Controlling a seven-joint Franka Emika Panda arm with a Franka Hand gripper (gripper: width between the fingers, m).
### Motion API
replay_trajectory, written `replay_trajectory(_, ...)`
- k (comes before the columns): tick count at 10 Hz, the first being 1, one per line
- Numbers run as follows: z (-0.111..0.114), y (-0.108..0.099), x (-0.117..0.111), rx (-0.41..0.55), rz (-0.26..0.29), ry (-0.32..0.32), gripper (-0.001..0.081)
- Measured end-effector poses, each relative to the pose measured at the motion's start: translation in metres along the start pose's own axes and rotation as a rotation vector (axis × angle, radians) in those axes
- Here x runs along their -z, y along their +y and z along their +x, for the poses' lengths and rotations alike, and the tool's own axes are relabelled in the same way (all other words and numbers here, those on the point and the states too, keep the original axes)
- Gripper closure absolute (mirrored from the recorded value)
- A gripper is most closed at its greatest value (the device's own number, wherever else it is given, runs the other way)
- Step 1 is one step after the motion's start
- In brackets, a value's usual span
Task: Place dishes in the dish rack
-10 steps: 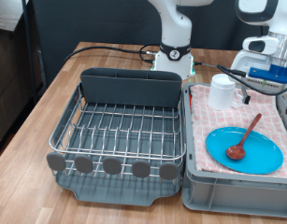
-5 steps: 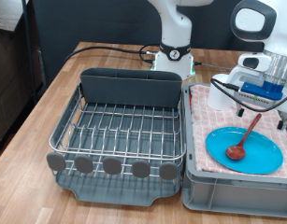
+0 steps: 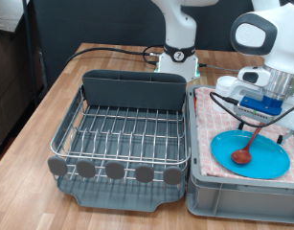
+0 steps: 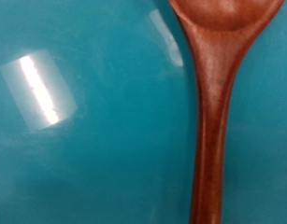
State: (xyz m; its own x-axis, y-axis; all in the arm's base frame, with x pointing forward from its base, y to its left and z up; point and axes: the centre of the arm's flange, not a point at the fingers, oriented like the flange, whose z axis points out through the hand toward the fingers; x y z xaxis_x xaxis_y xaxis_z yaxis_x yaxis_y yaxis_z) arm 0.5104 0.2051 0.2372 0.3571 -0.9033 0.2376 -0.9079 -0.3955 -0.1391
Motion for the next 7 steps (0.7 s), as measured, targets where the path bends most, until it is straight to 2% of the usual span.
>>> replay_trajectory(3, -0.002, 0.002, -0.008, -0.003, 0.007, 0.001, 0.0003)
replay_trajectory(7, -0.004, 0.003, -0.023, -0.007, 0.058, -0.026, 0.0003)
